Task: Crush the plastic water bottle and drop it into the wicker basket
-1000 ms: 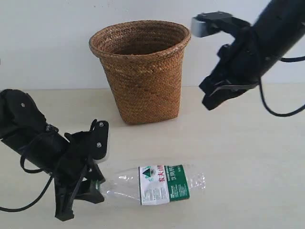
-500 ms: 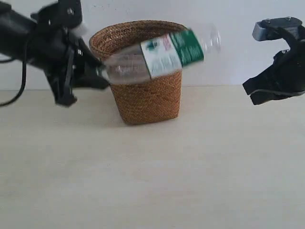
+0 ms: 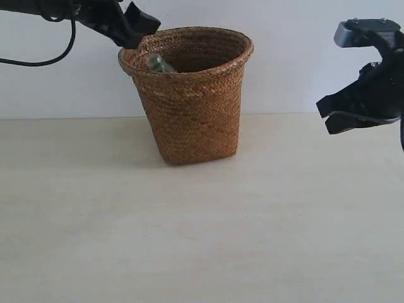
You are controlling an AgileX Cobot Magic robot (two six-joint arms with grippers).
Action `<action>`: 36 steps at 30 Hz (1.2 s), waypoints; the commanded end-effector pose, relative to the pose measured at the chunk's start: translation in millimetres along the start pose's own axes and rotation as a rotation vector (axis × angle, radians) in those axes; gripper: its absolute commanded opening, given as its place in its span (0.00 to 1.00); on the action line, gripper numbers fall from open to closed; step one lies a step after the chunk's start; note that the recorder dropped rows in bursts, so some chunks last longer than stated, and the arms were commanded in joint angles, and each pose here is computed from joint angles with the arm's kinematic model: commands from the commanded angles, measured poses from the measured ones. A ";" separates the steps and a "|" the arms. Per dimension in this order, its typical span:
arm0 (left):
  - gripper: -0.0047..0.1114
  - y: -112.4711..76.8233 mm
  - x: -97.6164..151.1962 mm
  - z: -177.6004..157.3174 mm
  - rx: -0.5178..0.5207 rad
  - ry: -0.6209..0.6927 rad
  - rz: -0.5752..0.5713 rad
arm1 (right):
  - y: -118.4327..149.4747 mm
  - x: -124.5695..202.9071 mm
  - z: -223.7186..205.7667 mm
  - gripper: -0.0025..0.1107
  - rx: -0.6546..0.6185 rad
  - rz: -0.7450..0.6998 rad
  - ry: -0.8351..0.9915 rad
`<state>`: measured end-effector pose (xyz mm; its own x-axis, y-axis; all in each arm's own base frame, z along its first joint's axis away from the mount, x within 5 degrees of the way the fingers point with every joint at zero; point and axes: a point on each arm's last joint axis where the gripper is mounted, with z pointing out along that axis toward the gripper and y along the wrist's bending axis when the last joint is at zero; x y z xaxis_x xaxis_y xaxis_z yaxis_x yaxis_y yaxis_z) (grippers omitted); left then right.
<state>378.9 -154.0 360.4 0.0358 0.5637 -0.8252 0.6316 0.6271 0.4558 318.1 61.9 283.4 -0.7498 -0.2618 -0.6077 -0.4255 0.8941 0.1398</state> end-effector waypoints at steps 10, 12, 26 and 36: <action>0.08 -11.7 20.0 -48.5 0.162 0.476 -0.122 | -15.2 3.8 -5.5 0.02 0.165 -0.062 0.061; 0.08 -11.3 26.8 -52.9 0.173 0.546 -0.198 | -20.4 8.0 -8.3 0.02 0.218 -0.058 0.124; 0.08 -20.4 65.1 -102.7 0.132 0.882 -0.539 | -21.2 31.6 -35.3 0.02 0.331 0.072 0.345; 0.08 -56.1 90.6 -141.9 0.059 0.780 -0.535 | -2.8 60.7 -68.9 0.02 0.332 0.073 0.278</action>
<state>247.2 -65.2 309.5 -0.7997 0.4451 -0.4029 0.4725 0.8806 0.0349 252.7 20.5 294.9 -0.9051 -0.2568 -0.3388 -0.2291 0.9660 -0.1202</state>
